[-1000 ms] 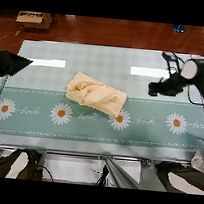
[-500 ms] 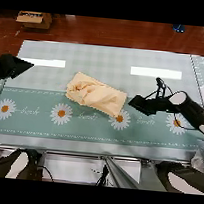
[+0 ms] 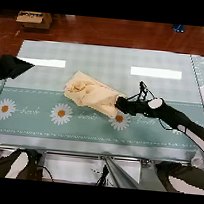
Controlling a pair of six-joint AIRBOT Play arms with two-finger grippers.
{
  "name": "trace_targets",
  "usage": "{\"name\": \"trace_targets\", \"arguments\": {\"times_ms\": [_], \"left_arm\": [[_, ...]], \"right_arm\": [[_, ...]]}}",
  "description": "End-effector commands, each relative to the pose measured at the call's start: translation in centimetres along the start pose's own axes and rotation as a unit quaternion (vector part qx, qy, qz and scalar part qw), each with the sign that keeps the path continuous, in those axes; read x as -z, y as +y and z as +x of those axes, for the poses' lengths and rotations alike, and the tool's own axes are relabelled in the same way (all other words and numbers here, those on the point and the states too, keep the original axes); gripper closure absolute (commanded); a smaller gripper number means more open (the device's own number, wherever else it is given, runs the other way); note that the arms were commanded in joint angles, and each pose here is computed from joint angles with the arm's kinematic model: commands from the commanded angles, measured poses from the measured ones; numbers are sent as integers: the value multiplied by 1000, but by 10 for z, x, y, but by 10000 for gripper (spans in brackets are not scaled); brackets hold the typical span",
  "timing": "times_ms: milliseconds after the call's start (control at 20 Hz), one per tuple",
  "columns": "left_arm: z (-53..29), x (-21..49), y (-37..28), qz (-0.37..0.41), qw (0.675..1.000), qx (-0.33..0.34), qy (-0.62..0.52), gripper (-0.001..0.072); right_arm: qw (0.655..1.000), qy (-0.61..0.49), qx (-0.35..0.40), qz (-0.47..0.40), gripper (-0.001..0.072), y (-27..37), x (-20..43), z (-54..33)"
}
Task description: Fold the shirts.
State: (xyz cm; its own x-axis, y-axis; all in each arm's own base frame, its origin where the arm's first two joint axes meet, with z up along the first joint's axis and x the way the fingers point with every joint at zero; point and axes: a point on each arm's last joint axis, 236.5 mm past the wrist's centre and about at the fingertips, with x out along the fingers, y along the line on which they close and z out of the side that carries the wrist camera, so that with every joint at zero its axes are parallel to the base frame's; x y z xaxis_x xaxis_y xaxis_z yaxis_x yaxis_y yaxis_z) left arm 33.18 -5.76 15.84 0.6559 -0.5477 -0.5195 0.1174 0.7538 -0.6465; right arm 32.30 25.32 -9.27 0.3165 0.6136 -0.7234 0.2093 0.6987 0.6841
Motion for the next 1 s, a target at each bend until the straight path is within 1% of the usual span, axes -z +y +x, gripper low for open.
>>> {"name": "trace_targets", "arguments": {"times_ms": [0,100,200,300,350,400,500,650,800,850,950], "left_arm": [[2,0,4,-3,1000,-4,4,688],[5,3,14,-5,1000,-15,13,688],[10,7,24,-10,999,-25,25,688],[15,10,26,-14,999,-22,36,688],[17,11,26,-16,999,-21,40,688],[21,11,27,-16,999,-21,43,688],[27,15,30,-20,998,-20,52,688],[37,21,33,-9,997,-15,71,688],[48,28,39,-10,996,-11,91,688],[53,30,41,-14,995,-10,98,688],[59,34,46,-6,994,-8,110,688]], "right_arm": [[996,5,-52,-65,687,38,-7,-16],[990,-7,-72,-117,687,62,-27,-60],[989,-39,-73,-122,687,77,-53,-122],[985,-42,-90,-140,687,94,-57,-188],[984,-43,-83,-151,687,95,-56,-217],[985,-52,-61,-155,687,90,-58,-245],[982,-100,20,-160,687,64,-71,-305],[968,-156,144,-130,687,16,-81,-387],[937,-197,283,-62,687,-50,-77,-464],[923,-218,315,-23,687,-68,-76,-485],[902,-240,356,42,687,-100,-66,-514]]}}
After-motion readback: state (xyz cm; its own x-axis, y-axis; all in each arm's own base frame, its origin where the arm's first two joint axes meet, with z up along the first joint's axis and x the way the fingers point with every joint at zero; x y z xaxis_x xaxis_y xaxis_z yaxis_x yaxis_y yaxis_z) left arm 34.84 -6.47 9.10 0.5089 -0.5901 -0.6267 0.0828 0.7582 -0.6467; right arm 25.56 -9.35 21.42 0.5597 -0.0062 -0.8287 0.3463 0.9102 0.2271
